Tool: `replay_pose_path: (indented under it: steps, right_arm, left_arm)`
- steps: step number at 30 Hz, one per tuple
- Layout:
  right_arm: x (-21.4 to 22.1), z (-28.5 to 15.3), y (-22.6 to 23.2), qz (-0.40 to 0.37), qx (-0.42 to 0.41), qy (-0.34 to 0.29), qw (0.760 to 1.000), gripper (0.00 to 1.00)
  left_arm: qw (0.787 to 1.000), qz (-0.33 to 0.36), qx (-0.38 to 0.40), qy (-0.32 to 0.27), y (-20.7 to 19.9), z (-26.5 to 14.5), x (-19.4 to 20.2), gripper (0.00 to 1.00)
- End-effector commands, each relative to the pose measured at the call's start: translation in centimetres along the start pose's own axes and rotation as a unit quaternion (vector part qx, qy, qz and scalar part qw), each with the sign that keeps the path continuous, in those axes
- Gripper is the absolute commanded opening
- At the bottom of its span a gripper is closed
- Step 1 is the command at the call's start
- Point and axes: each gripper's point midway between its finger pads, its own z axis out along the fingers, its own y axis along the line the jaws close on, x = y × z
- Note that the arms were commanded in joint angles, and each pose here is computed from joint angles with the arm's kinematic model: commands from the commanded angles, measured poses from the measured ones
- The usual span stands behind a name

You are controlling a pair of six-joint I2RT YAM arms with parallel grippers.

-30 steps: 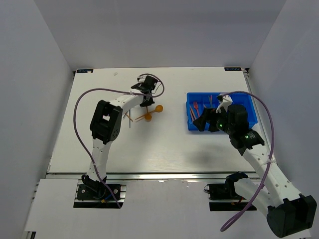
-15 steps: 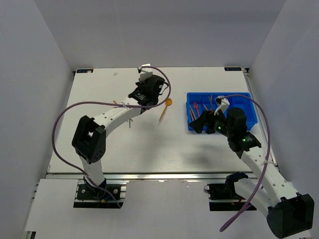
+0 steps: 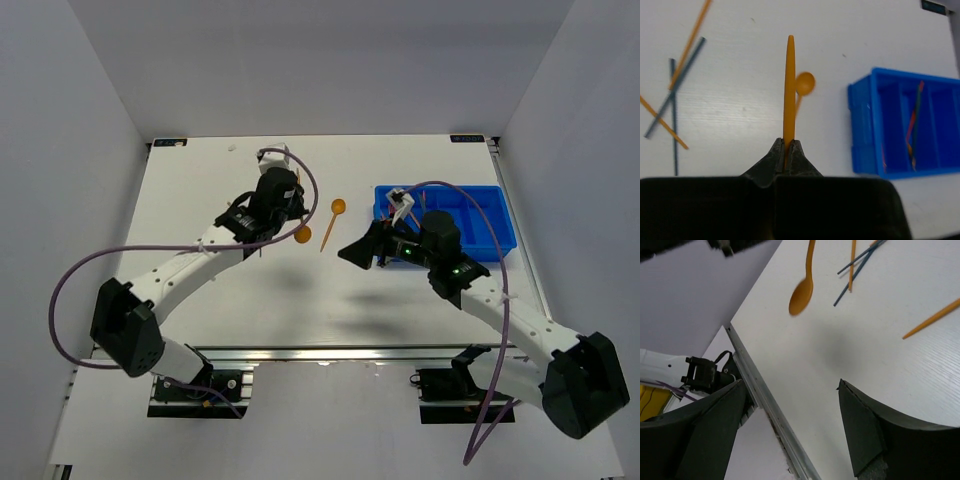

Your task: Sort the eating utensils into containers

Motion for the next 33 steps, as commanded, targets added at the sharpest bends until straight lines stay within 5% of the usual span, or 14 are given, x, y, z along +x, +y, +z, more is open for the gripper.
replay_pose_path:
  steps: [1,10,20,21,25,26,27,28,29,33]
  right_arm:
    - [-3.8,1.8,2.7,-0.025,-0.023,-0.050,0.998,0.79]
    - [-4.6,4.7,3.4,-0.005,-0.003,-0.070,0.998,0.72]
    - [-4.1,8.0,5.5,-0.017,-0.025,-0.045,0.999,0.58]
    - [-4.3,8.3,5.6,-0.018,-0.026,-0.045,0.999,0.53]
    - [-3.8,9.0,4.7,-0.026,-0.012,-0.037,0.999,0.00]
    - [-4.1,9.1,4.2,-0.029,0.003,-0.041,0.999,0.00]
    - [-3.8,8.9,3.5,-0.032,0.021,-0.035,0.999,0.00]
    - [-4.2,8.6,3.4,-0.051,0.029,-0.039,0.997,0.00]
    - [-5.1,8.2,1.8,-0.061,0.072,-0.053,0.994,0.00]
    - [-7.0,2.8,-7.0,-0.130,0.274,-0.021,0.953,0.00]
  left_arm:
    - [0.987,-0.051,0.151,0.031,-4.9,-4.1,0.6,0.00]
    - [0.962,-0.099,0.250,0.039,-6.6,-9.1,1.3,0.00]
    - [0.955,-0.113,0.268,0.049,-6.9,-9.8,2.8,0.00]
    - [0.954,-0.115,0.272,0.047,-7.0,-9.9,2.7,0.00]
    - [0.953,-0.121,0.274,0.041,-7.0,-10.2,2.2,0.00]
    - [0.954,-0.119,0.271,0.037,-6.9,-10.3,2.0,0.03]
    - [0.960,-0.116,0.253,0.032,-6.2,-10.1,1.8,0.18]
    - [0.964,-0.114,0.241,0.022,-5.8,-10.1,1.2,0.72]
    - [0.967,-0.115,0.227,0.011,-5.3,-10.3,0.5,0.96]
    - [0.990,-0.081,0.115,-0.013,-0.5,-10.7,-0.7,0.98]
